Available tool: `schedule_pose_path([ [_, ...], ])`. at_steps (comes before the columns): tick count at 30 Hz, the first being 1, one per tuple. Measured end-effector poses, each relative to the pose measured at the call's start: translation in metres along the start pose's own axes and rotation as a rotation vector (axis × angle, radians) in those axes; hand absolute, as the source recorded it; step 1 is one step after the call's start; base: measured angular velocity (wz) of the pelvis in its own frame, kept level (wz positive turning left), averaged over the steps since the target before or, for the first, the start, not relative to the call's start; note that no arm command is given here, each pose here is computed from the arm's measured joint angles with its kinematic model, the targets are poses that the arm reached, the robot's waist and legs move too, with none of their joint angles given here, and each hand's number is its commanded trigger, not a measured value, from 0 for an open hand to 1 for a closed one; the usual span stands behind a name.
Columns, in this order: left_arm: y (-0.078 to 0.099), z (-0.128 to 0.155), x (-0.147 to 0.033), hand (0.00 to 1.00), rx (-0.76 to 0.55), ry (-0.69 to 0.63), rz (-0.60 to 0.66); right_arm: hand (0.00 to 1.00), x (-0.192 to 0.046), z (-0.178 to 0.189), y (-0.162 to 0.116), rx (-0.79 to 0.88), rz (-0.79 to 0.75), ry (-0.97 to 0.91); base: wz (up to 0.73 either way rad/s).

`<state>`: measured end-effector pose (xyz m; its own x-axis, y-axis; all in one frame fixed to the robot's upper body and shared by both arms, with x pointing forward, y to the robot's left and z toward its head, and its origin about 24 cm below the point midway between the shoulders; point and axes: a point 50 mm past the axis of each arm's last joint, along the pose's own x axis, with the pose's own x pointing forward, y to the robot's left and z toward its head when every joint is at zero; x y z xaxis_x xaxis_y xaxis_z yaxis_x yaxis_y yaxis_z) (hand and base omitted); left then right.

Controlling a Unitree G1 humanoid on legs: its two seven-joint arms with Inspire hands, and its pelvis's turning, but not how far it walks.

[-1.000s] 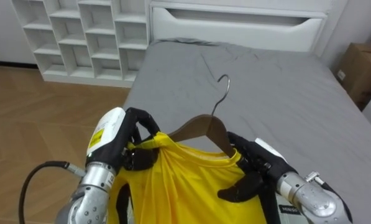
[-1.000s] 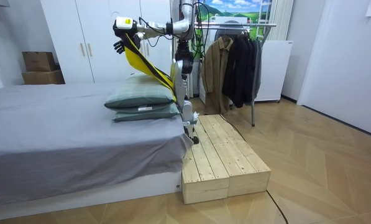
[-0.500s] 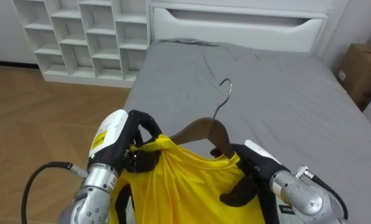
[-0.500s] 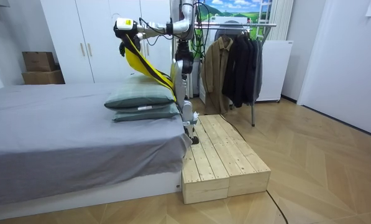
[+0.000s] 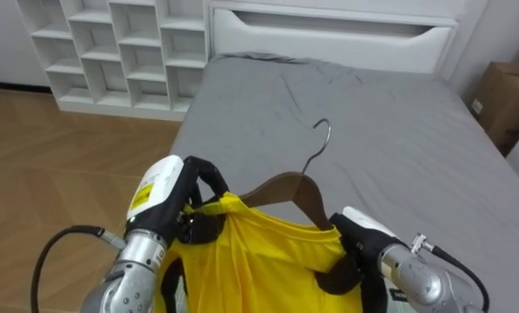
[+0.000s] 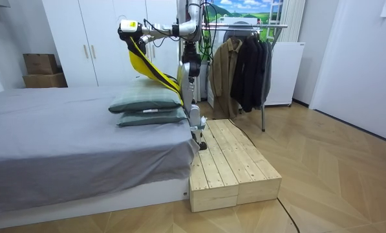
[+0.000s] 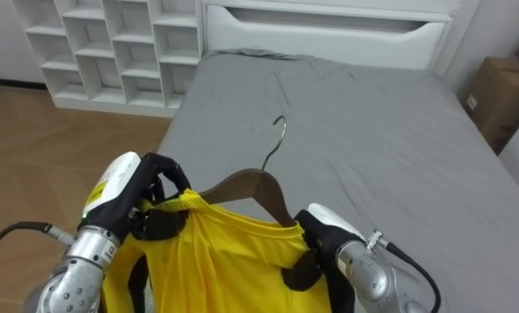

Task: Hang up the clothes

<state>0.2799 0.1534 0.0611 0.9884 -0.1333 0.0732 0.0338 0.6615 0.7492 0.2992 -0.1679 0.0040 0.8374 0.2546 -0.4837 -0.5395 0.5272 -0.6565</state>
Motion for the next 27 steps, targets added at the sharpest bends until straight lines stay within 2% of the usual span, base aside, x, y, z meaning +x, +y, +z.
schedule_pose_path([
  [21,-0.0006,0.0003,-0.0001,1.0,0.0,-0.001,-0.002,1.0,-0.0014,-0.0033,0.0041,0.028,-0.004,0.002,0.0],
  [23,-0.0008,0.0,-0.0004,0.79,-0.001,0.0,-0.003,1.0,-0.0014,-0.0033,0.0041,0.028,-0.004,0.002,0.0],
  [25,-0.0011,-0.0003,-0.0007,0.0,-0.002,0.002,-0.004,1.0,-0.0014,-0.0034,0.0042,0.027,-0.004,0.003,0.0],
  [27,-0.0014,-0.0007,-0.0011,0.0,-0.005,0.003,-0.005,1.0,-0.0014,-0.0035,0.0043,0.026,-0.004,0.003,0.0],
])
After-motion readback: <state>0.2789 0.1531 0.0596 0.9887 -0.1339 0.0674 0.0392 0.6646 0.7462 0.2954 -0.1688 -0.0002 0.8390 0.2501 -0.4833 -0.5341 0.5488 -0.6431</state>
